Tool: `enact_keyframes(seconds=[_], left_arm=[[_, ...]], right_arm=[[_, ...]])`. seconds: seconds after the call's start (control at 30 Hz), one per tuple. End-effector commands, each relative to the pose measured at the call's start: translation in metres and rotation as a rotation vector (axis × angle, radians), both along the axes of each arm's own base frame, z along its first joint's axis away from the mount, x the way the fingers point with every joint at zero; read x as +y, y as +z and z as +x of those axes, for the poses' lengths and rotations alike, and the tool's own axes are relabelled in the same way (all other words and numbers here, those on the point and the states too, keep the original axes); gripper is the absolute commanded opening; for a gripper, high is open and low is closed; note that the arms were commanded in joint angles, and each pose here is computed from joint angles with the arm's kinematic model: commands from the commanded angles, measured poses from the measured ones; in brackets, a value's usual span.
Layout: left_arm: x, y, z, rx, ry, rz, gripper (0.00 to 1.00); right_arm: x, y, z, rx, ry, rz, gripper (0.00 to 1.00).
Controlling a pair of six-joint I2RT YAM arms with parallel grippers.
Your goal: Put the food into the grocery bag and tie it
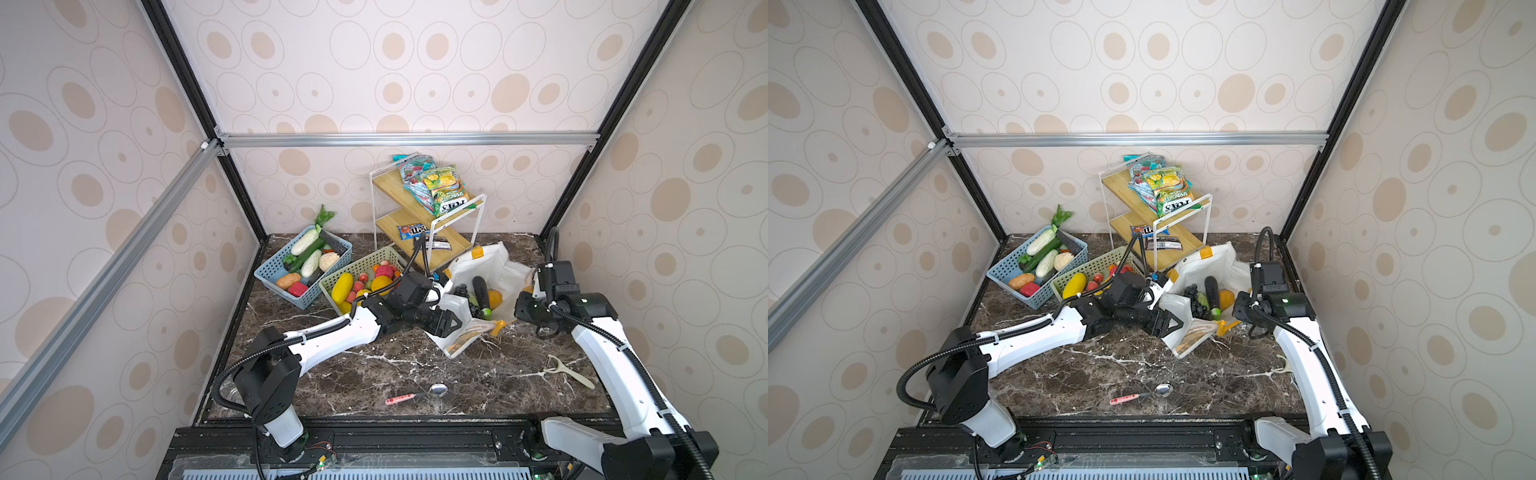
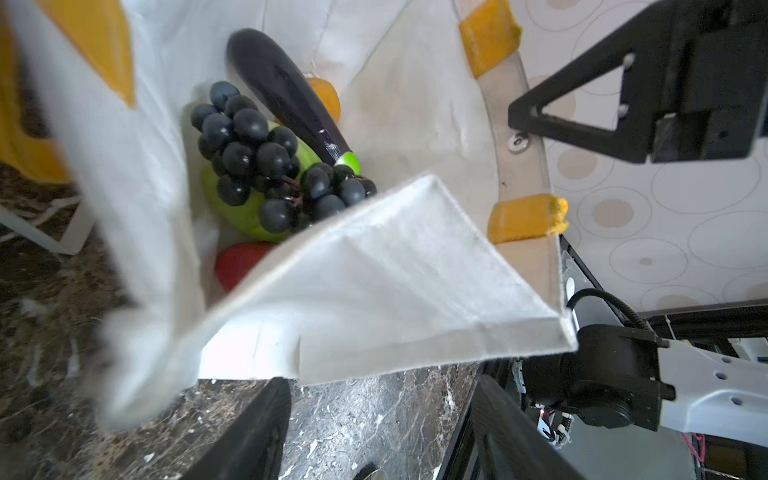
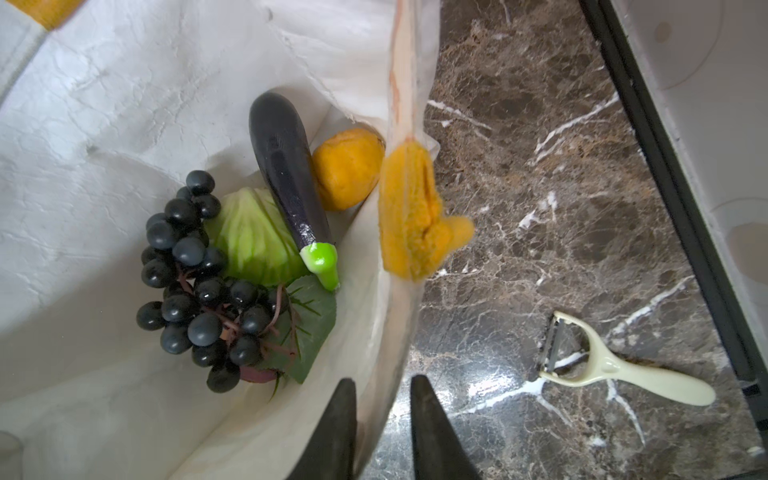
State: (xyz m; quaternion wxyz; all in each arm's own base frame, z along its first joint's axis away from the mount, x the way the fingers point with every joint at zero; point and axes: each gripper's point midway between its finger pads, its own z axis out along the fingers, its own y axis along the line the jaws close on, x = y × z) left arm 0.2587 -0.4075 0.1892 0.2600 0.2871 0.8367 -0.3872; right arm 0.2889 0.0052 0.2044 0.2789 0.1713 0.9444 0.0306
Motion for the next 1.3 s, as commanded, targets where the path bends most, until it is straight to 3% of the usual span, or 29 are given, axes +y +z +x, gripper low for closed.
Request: enact_keyframes(seconds=[0.0, 0.27, 0.33, 0.4, 0.43, 0.57, 0.73, 0.8, 1.07, 1.27], left_arm=[[-0.008, 0.011, 0.001, -0.014, 0.003, -0.027, 0.69], [0.01, 0.026, 0.016, -0.096, 0.094, 0.039, 0.71], [0.014, 0.029, 0.021, -0.111, 0.124, 0.057, 0.71], [0.02, 0.031, 0.026, -0.125, 0.159, 0.075, 0.71], [0.023, 0.032, 0.028, -0.131, 0.173, 0.082, 0.71], [0.035, 0.039, 0.038, -0.15, 0.232, 0.093, 0.71], [0.047, 0.051, 0.05, -0.158, 0.285, 0.07, 0.71], [0.047, 0.053, 0.053, -0.152, 0.295, 0.059, 0.71], [0.034, 0.043, 0.059, -0.088, 0.295, 0.03, 0.72], [0.02, 0.03, 0.072, -0.005, 0.357, -0.027, 0.73]], right_arm=[[-0.008, 0.004, 0.006, 0.017, 0.007, -0.037, 0.21], [0.0, -0.013, 0.011, 0.042, 0.002, 0.044, 0.28], [0.005, -0.018, 0.012, 0.044, 0.013, 0.068, 0.19], [0.005, -0.02, 0.013, 0.05, 0.032, 0.058, 0.04], [0.003, -0.02, 0.012, 0.059, 0.036, 0.042, 0.0], [-0.008, -0.013, 0.003, 0.119, 0.096, -0.064, 0.0], [-0.054, -0.002, -0.01, 0.207, 0.041, -0.316, 0.0], [-0.064, 0.001, -0.008, 0.21, 0.018, -0.344, 0.0], [-0.056, -0.003, 0.035, 0.124, 0.039, -0.276, 0.04], [-0.028, -0.004, 0.055, 0.072, 0.082, -0.113, 0.19]])
